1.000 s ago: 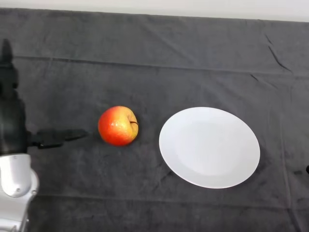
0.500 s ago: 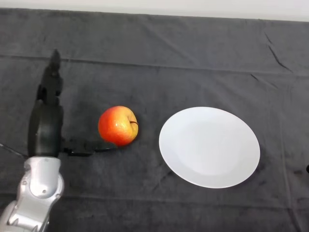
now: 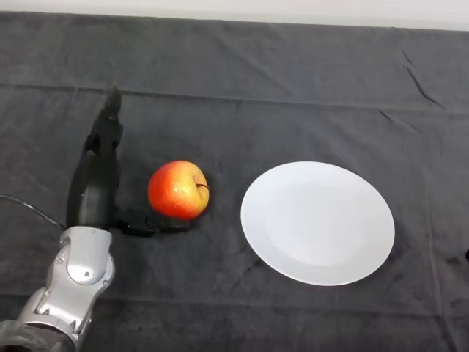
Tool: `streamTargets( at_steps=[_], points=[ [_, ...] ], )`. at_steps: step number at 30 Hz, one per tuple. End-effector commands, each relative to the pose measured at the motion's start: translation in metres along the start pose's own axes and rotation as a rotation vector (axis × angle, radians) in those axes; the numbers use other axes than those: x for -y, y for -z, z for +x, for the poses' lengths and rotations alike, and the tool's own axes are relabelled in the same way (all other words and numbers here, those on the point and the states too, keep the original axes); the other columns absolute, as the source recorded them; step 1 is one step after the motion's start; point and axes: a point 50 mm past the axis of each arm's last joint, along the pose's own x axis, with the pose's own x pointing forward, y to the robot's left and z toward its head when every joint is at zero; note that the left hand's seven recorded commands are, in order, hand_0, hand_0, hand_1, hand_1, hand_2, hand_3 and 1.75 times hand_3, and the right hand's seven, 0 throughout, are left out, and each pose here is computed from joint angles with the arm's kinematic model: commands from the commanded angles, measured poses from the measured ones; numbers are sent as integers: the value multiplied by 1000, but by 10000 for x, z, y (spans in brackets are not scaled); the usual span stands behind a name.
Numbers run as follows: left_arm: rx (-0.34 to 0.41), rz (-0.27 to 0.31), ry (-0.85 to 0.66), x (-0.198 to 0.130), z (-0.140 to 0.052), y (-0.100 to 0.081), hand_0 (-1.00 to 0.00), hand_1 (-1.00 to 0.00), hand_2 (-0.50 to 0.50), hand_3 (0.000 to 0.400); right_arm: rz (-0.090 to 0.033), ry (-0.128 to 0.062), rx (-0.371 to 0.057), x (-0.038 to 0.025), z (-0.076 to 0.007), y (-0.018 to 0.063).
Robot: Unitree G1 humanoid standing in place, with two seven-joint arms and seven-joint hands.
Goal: Move the apple to the plate
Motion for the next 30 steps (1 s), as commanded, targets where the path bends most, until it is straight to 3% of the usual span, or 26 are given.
streamTargets(
  at_steps=[1,2,3,5,6,19,30],
  points=[
    [47,-12,16,18,153,-146,-859,0,-429,344,-67,34,-294,183,-499,537],
    [40,-12,20,21,158,-137,-1000,0,-500,400,-67,34,-294,183,-499,537],
    [35,-12,23,25,162,-129,-1000,0,-500,400,-67,34,-294,183,-499,537],
    [25,-11,28,36,168,-117,-1000,-447,-276,400,-67,34,-294,183,-500,537],
    [20,-10,31,43,171,-112,-1000,-976,-12,400,-67,34,-294,183,-500,537],
    [47,2,48,29,239,-176,-1000,-1000,0,400,-67,34,-294,182,-501,537],
    [179,-7,39,64,369,-542,-1000,-1000,0,400,-66,34,-294,182,-501,537]
  ],
)
